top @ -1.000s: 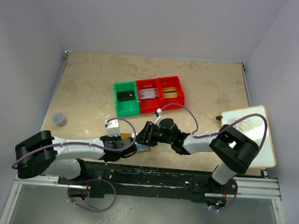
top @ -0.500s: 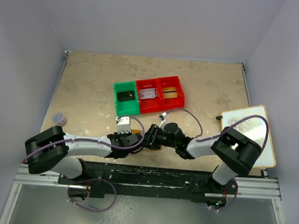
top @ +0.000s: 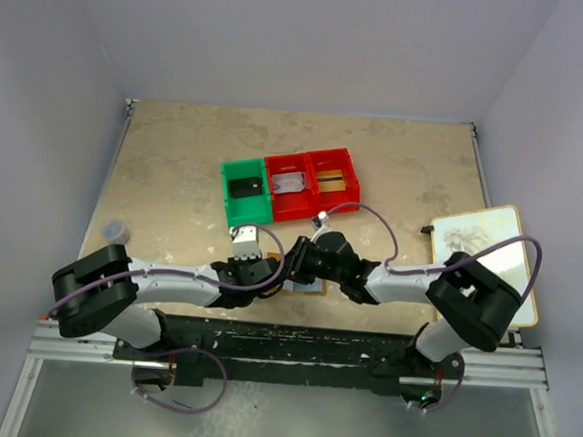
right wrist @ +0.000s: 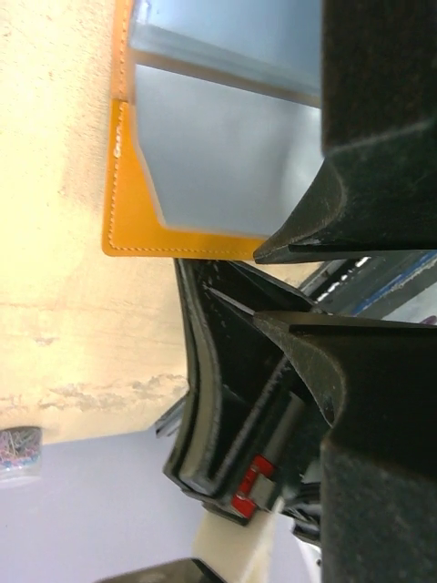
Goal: Take the credit cards out of the card holder
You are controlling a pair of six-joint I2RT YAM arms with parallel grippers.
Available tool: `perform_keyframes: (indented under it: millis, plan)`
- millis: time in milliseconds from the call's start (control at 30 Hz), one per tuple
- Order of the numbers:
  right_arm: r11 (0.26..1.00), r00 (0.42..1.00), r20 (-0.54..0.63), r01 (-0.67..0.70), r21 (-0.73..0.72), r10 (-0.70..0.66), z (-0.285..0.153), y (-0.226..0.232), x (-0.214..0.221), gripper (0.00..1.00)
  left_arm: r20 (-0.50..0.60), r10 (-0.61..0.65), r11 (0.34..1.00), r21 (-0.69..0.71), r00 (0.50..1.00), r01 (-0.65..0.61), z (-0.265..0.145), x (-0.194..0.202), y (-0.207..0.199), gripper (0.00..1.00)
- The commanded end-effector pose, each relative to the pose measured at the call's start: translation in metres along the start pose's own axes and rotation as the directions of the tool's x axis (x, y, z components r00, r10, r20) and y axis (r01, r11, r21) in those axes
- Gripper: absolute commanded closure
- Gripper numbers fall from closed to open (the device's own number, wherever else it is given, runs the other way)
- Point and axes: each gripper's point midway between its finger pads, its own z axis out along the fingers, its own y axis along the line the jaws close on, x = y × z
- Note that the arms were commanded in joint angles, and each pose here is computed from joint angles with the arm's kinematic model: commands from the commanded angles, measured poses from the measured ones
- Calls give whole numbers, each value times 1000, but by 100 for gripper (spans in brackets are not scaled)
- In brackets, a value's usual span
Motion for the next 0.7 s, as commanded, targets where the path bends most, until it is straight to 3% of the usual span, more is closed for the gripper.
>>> perform_keyframes:
  millis: [0,233,300,467,567,667]
  plan:
    - [998,998,13,59,6,-59,15,6,-12,71,-65,24,1000,-14,998,-25,-2,19,13,100]
    - [994,995,-23,102,33,-101,28,-4,-17,72,-66,21,999,-26,998,-23,-4,19,20,100]
    - [994,994,-22,107,36,-106,30,-11,-19,72,-60,16,1000,-21,998,-17,-7,16,21,93]
    - [993,990,-76,117,9,-116,38,-26,-14,75,-34,-19,1000,6,999,19,-18,2,19,66]
    - [994,990,-90,112,15,-110,40,-33,-12,74,-7,-49,998,41,999,49,-30,-12,16,57]
    - [994,989,-92,113,-7,-113,41,-32,-12,74,9,-61,992,115,998,59,-42,-25,6,55]
